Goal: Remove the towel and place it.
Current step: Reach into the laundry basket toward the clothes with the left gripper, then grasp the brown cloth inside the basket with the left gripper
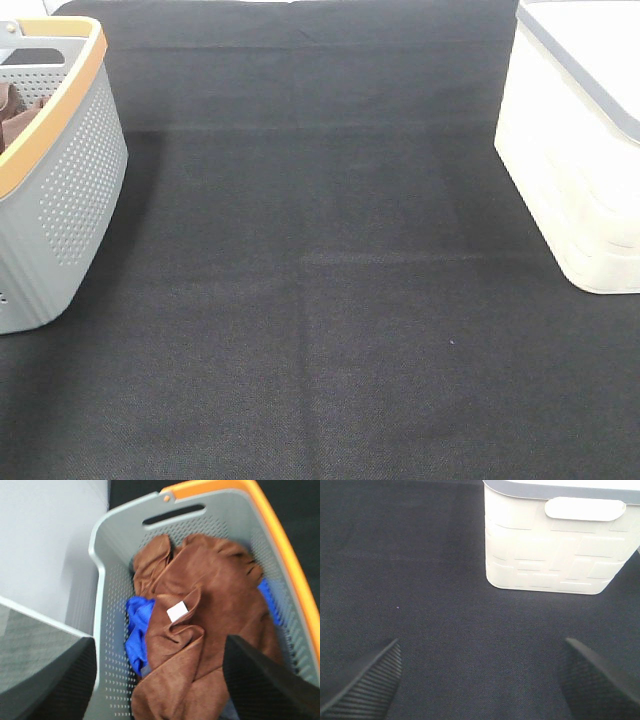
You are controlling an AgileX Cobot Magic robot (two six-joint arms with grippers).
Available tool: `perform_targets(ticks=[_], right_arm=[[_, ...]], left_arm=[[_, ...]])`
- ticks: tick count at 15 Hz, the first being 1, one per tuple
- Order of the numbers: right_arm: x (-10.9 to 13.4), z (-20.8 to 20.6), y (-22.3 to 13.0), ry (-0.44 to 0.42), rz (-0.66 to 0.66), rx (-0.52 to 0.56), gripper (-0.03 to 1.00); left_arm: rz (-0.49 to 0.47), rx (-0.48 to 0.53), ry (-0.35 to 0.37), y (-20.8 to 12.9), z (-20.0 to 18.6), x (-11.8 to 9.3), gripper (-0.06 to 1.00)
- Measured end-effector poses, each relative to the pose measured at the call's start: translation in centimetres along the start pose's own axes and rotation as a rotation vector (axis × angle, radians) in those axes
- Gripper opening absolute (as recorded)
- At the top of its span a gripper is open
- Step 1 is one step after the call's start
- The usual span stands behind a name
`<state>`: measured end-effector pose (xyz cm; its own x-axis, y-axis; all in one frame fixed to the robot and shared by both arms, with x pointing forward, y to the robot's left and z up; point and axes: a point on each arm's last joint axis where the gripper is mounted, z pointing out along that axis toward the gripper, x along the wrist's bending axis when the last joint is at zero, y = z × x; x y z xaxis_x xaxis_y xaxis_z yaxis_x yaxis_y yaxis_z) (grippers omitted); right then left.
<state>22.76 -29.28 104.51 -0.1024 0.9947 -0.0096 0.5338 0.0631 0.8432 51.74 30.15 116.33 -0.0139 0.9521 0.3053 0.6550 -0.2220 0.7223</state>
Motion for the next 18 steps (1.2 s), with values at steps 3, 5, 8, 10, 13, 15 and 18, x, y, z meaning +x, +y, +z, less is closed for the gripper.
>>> perform_targets(ticks=[3, 5, 8, 10, 13, 15, 18], right_arm=[[0.0, 0.0, 0.0, 0.000, 0.000, 0.000, 0.80], [0.0, 0.0, 0.0, 0.000, 0.000, 0.000, 0.80], [0.0, 0.0, 0.0, 0.000, 0.000, 0.000, 0.80], [0.0, 0.0, 0.0, 0.000, 0.000, 0.000, 0.80], [0.0, 0.0, 0.0, 0.000, 0.000, 0.000, 0.80], [0.0, 0.0, 0.0, 0.000, 0.000, 0.000, 0.80], [0.0, 0.0, 0.0, 0.000, 0.000, 0.000, 0.80]], left_arm=[[0.076, 0.099, 0.062, 1.6, 4.6, -0.4, 0.68], [0.099, 0.137, 0.074, 1.9, 6.4, -0.6, 0.68], [0.138, 0.260, 0.095, 2.5, 11.5, -1.7, 0.68], [0.148, 0.318, 0.096, 2.5, 14.2, -2.3, 0.68], [0.165, 0.373, 0.086, 1.9, 17.7, -3.5, 0.68], [0.170, 0.410, 0.068, 1.1, 19.3, -4.2, 0.68], [0.146, 0.433, 0.030, 0.1, 21.2, -5.2, 0.68]])
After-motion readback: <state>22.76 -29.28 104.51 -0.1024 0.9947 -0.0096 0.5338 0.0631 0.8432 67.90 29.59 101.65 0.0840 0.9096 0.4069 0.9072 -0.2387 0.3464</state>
